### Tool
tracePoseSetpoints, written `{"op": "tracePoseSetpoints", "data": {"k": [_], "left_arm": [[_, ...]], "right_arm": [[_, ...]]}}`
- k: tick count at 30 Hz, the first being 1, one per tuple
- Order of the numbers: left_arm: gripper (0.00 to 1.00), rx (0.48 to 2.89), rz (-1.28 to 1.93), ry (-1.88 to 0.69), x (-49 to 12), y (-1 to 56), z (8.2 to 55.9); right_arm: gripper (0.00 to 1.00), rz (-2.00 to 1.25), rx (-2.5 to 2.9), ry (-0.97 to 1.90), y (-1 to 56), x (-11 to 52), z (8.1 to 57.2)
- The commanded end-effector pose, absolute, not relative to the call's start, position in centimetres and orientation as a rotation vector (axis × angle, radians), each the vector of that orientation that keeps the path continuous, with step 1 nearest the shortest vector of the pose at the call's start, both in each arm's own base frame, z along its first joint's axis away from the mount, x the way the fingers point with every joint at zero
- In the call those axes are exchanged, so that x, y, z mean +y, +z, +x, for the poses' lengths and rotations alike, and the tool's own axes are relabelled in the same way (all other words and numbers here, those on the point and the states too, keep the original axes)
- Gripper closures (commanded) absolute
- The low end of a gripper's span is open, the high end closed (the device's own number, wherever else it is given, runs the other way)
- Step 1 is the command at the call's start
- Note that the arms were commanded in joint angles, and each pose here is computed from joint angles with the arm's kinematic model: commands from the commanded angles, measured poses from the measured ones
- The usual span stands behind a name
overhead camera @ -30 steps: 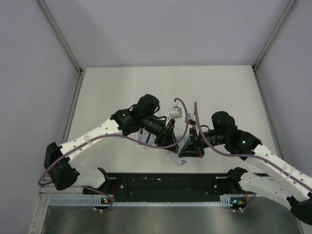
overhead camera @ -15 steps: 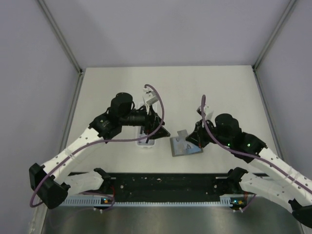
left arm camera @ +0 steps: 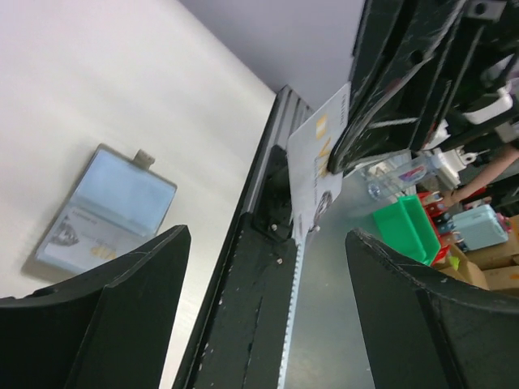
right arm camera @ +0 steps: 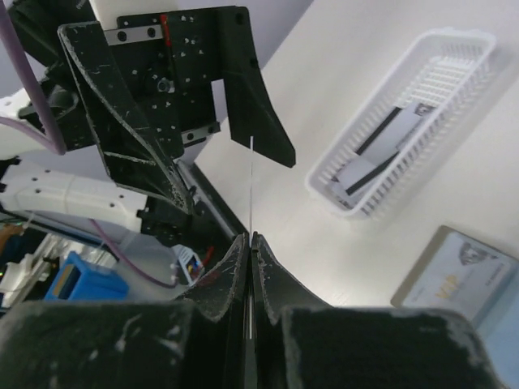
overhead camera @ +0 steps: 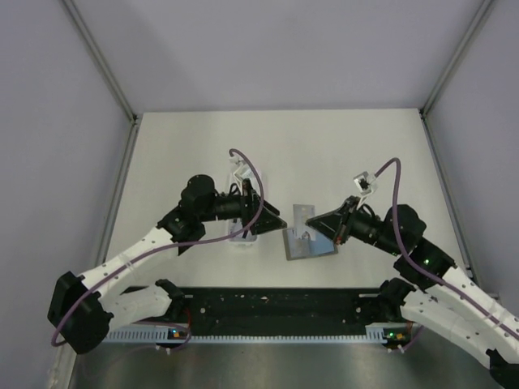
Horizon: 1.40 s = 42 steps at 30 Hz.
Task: Put the credit cards into the card holder
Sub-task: Insert the credit card into the card holder.
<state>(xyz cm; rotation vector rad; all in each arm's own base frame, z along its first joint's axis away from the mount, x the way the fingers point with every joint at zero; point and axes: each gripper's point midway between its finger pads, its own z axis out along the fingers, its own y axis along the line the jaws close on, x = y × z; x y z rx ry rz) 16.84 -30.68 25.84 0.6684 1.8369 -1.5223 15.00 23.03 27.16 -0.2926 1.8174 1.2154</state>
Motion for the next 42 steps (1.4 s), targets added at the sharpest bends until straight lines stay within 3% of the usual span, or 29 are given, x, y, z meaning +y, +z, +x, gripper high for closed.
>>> {"op": "tracePoseSetpoints", "data": {"k": [1,4,12,17,18,19,21,25,30,33,36,40,42], "left_arm": [[0.18,1.583,0.662,-1.671,-30.9,31.3,15.6],[0.24,1.523,0.658,-1.733,-30.9,32.4,15.0],[0.57,1.51,0.712,-1.8,-32.0,32.2,13.8],[0.66,1.512,0.737,-1.834,-32.6,32.1,13.2],[0.71,1.511,0.742,-1.838,-32.7,32.1,13.1],[0.84,1.508,0.748,-1.842,-32.8,32.2,13.0],[1.0,1.511,0.748,-1.845,-32.9,32.1,13.0],[1.0,1.519,0.76,-1.849,-32.9,32.0,12.9],[1.0,1.534,0.77,-1.858,-33.2,31.6,12.7],[1.0,1.531,0.783,-1.865,-33.3,31.7,12.6],[1.0,1.533,0.786,-1.866,-33.4,31.7,12.5],[1.0,1.538,0.79,-1.861,-33.4,31.5,12.5],[1.0,1.546,0.786,-1.852,-33.4,31.4,12.6]], "right_arm": [[1.0,-0.321,1.676,1.452,30.8,25.2,13.8],[1.0,-0.326,1.684,1.47,30.5,25.6,13.8],[1.0,-0.318,1.646,1.503,31.2,25.6,13.6],[1.0,-0.303,1.626,1.522,31.3,25.7,13.7],[1.0,-0.3,1.631,1.519,31.1,25.7,13.8],[1.0,-0.304,1.631,1.52,31.2,25.7,13.7],[1.0,-0.311,1.635,1.521,31.1,25.8,13.7],[1.0,-0.333,1.649,1.507,30.9,25.9,13.7],[0.86,-0.359,1.653,1.506,30.8,26.1,13.5],[0.84,-0.374,1.655,1.515,30.8,26.3,13.4],[0.85,-0.38,1.656,1.516,30.8,26.3,13.3],[1.0,-0.382,1.654,1.512,30.8,26.2,13.3],[1.0,-0.389,1.653,1.509,30.7,26.2,13.2]]}}
